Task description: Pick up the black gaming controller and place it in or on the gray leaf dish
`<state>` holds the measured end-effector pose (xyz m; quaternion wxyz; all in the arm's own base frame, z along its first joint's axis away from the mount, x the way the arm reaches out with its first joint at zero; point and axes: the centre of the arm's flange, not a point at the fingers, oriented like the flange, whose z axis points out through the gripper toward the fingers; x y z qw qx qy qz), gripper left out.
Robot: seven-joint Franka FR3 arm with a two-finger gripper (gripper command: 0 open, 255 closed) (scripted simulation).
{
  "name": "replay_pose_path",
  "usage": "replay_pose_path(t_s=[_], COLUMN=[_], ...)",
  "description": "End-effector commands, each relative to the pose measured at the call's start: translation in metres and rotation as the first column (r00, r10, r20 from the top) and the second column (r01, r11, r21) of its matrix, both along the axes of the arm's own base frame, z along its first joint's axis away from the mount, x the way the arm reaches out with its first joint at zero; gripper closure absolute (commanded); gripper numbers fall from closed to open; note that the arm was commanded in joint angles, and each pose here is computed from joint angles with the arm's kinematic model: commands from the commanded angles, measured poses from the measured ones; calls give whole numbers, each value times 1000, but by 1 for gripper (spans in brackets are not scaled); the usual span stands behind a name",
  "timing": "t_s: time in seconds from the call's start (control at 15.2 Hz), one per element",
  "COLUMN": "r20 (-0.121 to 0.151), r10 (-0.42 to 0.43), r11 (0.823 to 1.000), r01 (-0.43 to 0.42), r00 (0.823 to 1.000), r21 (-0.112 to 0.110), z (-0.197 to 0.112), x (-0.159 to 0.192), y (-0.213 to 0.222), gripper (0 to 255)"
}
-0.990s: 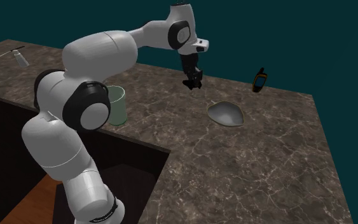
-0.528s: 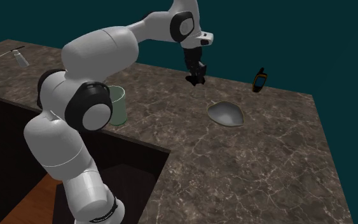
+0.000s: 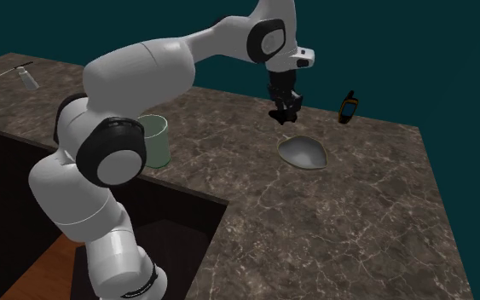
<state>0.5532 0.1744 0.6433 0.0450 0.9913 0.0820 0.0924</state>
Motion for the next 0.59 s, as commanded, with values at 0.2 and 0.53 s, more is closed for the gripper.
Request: replay_pose_path(t_s=[0.2, 0.53], r20=[0, 0], r10=[1, 1], r11=[1000, 1000], r01=[-1, -1], r00=[1000, 1000], r21=[0, 0], z=[8, -6], x=[26, 32], y=[-65, -80], gripper=[255, 255])
